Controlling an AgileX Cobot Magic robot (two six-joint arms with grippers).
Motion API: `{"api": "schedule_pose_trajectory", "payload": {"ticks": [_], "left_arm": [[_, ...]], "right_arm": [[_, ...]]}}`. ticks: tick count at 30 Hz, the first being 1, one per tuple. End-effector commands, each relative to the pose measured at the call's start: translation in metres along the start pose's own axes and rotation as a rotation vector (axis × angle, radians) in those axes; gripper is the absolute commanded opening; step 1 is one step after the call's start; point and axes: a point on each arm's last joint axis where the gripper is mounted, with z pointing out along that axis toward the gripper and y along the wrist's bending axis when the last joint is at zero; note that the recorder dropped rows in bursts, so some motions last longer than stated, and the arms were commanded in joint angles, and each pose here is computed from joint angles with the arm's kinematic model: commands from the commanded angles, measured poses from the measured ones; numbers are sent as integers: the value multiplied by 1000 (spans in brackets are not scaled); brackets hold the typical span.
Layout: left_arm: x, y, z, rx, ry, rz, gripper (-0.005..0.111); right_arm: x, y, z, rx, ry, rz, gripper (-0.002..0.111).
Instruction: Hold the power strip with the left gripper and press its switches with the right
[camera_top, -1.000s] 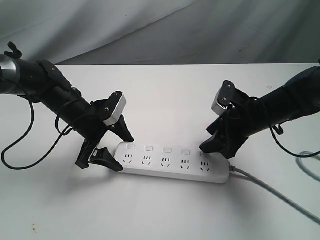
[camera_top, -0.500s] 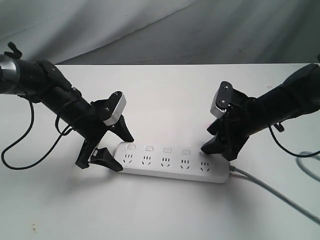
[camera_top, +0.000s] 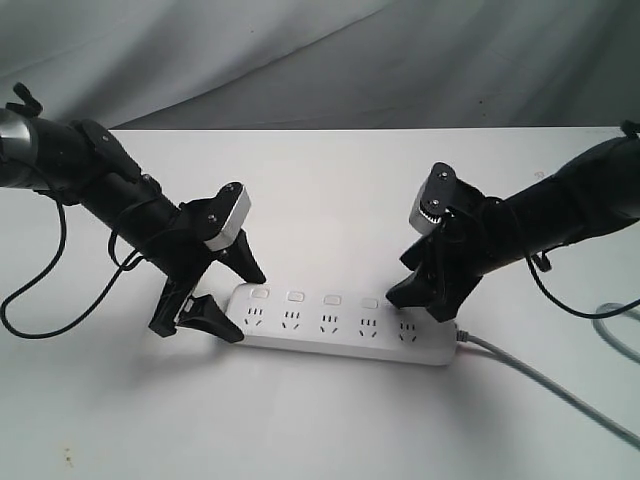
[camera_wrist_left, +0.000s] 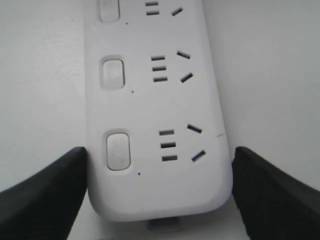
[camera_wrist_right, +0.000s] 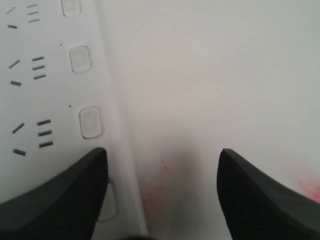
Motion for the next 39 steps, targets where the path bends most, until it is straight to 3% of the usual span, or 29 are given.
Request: {"api": "schedule_pose_trajectory", "payload": {"ticks": [1,8,16,21,27,30,33,39], "left_arm": [[-4,2,1,-7,-15,7,34],[-4,2,1,-7,-15,7,34],[-4,2,1,-7,-15,7,34],[-4,2,1,-7,-15,7,34],[-4,2,1,-7,-15,7,34],[-4,2,1,-7,-15,7,34],[-4,2,1,-7,-15,7,34],[-4,2,1,-7,-15,7,34]], "right_arm": [[-14,2,-19,11,-105,-9,59],[-38,-2,-53,182,-170,31,59],[-75,-3,-135,602,-298,189,59],[-100,24,-195,754,-422,127,59],[-113,59,-267,992,-619,203,59],[-117,82,-297,1063,-698,176,58],[-120,106,-320,1089,-772,139,48],[-119,147,-355,1089,-952,166,10]]}}
